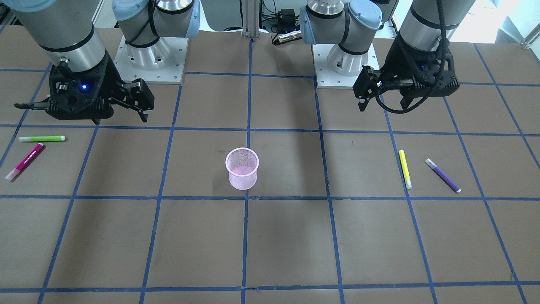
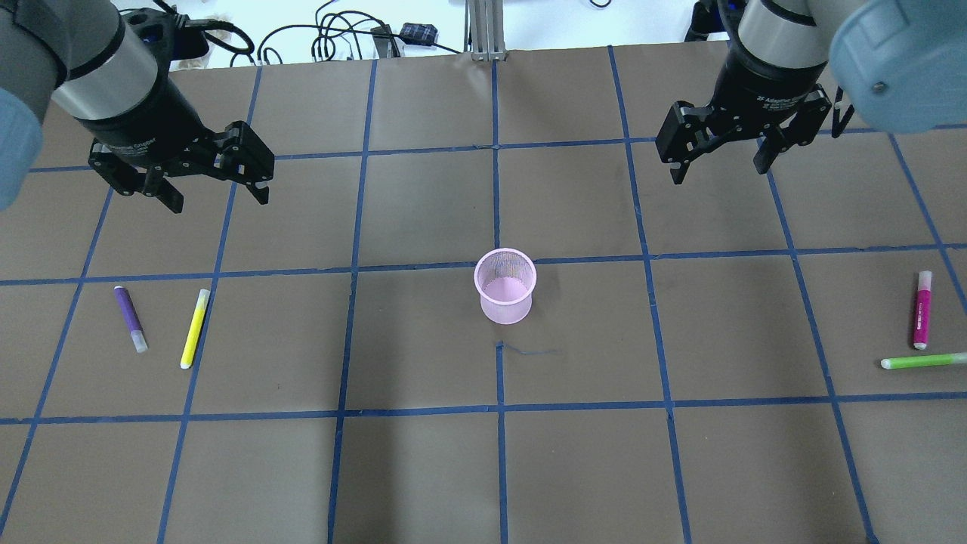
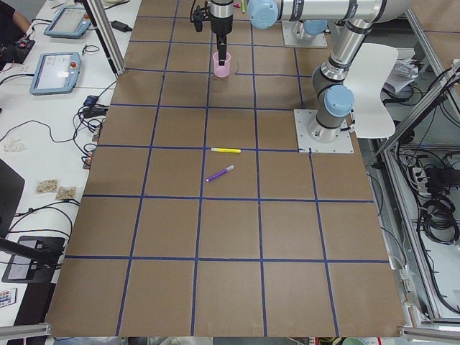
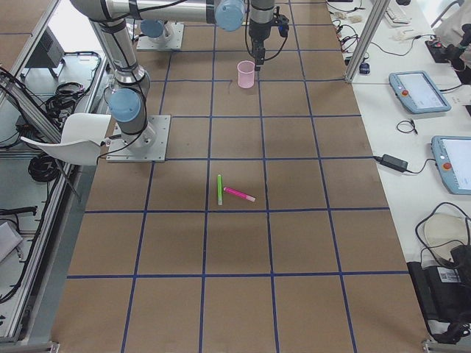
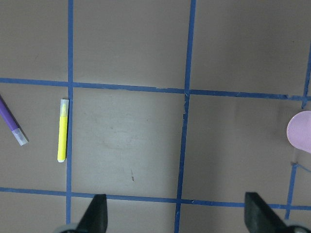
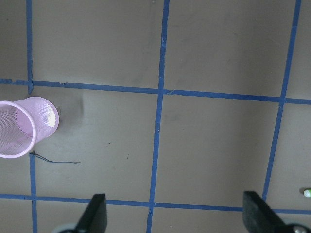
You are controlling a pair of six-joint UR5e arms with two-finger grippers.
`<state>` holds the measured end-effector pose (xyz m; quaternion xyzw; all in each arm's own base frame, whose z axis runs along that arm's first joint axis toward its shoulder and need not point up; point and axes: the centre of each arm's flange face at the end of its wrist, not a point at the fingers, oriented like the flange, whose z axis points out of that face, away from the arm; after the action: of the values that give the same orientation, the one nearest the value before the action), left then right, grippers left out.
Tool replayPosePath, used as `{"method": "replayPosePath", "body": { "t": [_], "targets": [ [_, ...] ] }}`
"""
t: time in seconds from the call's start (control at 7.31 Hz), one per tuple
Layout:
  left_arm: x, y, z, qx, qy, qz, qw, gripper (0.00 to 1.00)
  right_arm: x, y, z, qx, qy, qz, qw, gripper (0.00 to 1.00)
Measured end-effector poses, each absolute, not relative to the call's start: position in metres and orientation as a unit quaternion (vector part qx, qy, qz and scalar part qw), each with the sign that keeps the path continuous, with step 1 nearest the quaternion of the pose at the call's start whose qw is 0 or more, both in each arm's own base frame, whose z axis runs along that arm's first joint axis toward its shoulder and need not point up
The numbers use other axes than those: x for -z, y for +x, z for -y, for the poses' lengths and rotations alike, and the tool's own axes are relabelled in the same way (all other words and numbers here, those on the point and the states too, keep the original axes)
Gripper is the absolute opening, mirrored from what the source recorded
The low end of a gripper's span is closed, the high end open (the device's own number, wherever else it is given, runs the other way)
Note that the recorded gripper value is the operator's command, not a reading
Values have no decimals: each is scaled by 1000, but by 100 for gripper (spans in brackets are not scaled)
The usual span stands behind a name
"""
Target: Insert purple and pink pens into pink cup
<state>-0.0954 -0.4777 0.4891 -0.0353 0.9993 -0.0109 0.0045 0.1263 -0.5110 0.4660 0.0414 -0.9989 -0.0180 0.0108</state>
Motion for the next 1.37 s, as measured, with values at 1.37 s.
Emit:
{"method": "replayPosePath", "body": {
  "t": [1.37],
  "targets": [
    [-501,-86,475,27,-40,-999,8,100,-307,-187,496,43,-136,990,8,100]
  ]
}}
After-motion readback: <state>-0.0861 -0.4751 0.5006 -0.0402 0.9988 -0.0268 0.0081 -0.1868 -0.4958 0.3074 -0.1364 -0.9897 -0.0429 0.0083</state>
